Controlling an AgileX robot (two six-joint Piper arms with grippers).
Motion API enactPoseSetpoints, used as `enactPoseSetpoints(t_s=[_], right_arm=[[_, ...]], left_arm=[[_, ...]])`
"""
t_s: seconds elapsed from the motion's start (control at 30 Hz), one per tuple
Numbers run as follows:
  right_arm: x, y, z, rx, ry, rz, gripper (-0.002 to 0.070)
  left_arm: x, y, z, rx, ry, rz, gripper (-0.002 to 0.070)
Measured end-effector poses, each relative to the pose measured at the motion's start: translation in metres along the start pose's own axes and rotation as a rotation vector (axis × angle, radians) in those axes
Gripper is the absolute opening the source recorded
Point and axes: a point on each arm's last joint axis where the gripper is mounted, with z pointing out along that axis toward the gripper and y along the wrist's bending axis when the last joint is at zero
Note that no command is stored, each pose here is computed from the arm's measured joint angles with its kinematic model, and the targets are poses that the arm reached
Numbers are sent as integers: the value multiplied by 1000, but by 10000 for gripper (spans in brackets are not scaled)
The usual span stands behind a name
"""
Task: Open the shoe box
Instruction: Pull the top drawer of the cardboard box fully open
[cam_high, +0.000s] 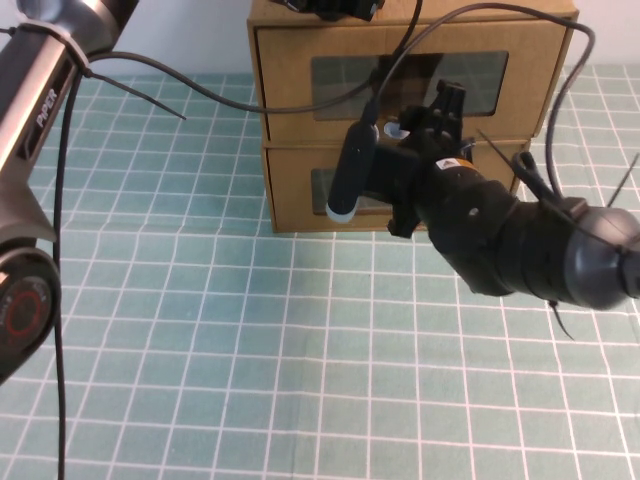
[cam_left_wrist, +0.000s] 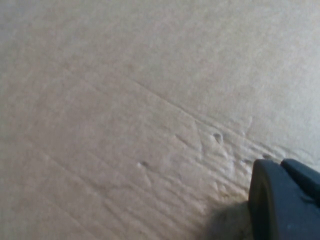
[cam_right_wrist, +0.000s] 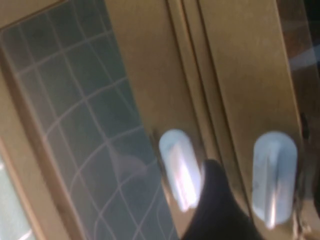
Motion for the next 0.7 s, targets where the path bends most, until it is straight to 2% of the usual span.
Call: enactPoseSetpoints(t_s=[0.4, 0.53, 0.7], right_arm=[[-1, 2, 14, 17, 51, -44, 239], [-2, 0, 14, 19, 64, -80, 125], [-2, 0, 14, 15, 69, -80, 122]], left_arm=[[1, 1, 1, 0, 1, -3, -6], [2, 3, 0, 5, -1, -12, -6], [4, 6, -1, 12, 1, -24, -6]])
